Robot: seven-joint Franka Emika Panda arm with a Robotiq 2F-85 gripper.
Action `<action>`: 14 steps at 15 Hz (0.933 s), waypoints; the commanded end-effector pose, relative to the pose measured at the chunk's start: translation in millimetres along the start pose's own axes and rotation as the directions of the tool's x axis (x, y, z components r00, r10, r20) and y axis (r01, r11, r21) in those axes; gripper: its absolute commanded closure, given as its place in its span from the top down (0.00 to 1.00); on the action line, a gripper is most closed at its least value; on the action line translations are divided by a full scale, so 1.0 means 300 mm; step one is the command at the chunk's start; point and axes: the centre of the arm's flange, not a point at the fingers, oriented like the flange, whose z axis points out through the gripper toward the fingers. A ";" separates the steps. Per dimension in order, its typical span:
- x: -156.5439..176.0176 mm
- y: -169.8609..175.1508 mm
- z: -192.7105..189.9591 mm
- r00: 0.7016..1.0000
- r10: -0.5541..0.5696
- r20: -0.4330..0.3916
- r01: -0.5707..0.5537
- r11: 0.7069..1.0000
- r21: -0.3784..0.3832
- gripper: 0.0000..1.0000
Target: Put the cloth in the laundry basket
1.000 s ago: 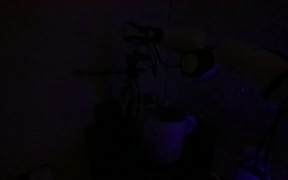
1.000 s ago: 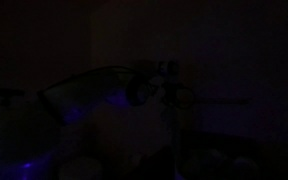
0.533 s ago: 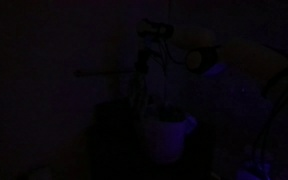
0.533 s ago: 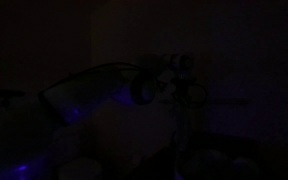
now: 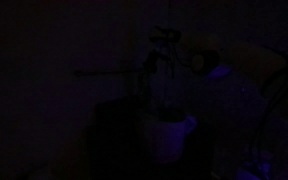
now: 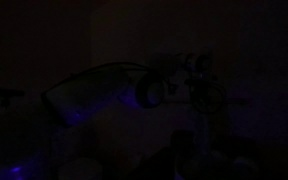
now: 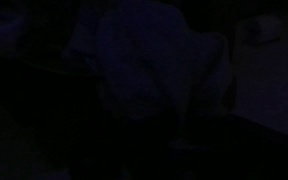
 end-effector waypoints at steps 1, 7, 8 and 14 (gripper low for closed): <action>-0.117 0.079 0.010 0.981 0.170 -0.098 -0.168 0.985 0.028 0.06; -0.200 0.085 -0.055 0.929 0.313 -0.197 -0.309 0.950 0.054 0.07; -0.192 0.076 -0.078 0.918 0.329 -0.220 -0.323 0.944 0.064 0.07; -0.176 0.013 -0.216 0.876 0.395 -0.277 -0.387 0.918 0.086 0.07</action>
